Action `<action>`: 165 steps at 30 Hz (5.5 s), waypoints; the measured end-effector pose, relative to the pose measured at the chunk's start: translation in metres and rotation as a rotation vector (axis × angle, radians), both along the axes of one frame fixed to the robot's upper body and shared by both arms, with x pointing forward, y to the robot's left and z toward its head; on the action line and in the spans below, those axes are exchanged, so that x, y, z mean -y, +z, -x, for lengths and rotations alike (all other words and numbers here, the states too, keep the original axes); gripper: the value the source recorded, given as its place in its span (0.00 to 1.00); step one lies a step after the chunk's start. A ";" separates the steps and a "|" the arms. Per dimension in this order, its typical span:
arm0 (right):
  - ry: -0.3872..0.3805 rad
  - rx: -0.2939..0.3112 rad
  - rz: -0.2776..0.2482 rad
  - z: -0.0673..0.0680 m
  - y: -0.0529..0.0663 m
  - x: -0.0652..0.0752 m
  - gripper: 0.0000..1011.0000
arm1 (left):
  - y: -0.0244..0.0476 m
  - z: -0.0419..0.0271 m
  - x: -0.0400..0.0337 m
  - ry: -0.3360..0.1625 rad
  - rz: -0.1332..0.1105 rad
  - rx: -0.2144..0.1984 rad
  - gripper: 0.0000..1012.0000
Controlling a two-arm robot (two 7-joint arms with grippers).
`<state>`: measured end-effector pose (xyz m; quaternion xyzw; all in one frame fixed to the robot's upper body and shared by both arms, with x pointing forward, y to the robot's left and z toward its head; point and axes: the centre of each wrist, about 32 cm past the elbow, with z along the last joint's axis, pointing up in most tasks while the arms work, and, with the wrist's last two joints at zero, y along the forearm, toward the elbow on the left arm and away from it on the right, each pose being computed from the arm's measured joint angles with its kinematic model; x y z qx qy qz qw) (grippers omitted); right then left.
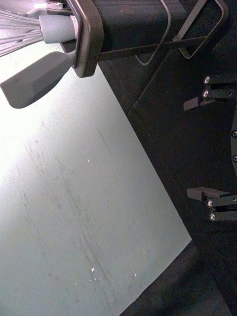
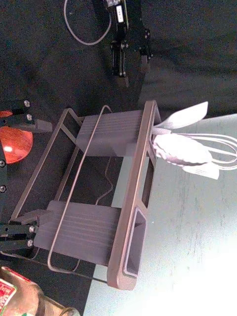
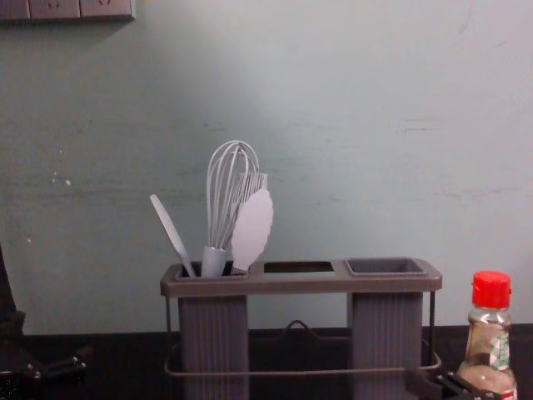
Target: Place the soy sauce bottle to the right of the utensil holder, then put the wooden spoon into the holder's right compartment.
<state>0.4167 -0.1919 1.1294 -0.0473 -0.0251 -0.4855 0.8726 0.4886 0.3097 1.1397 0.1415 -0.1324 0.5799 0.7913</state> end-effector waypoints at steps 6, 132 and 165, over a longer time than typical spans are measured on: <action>-0.002 0.000 0.000 0.000 0.001 0.001 0.99 | 0.0000 0.0000 0.0000 0.000 0.000 0.000 1.00; 0.011 -0.443 0.239 -0.037 0.048 -0.057 0.99 | 0.0000 0.0000 0.0000 0.000 0.000 0.000 1.00; 0.014 -0.461 0.294 -0.046 0.053 -0.069 0.99 | 0.0000 0.0000 0.0000 0.000 0.000 0.000 1.00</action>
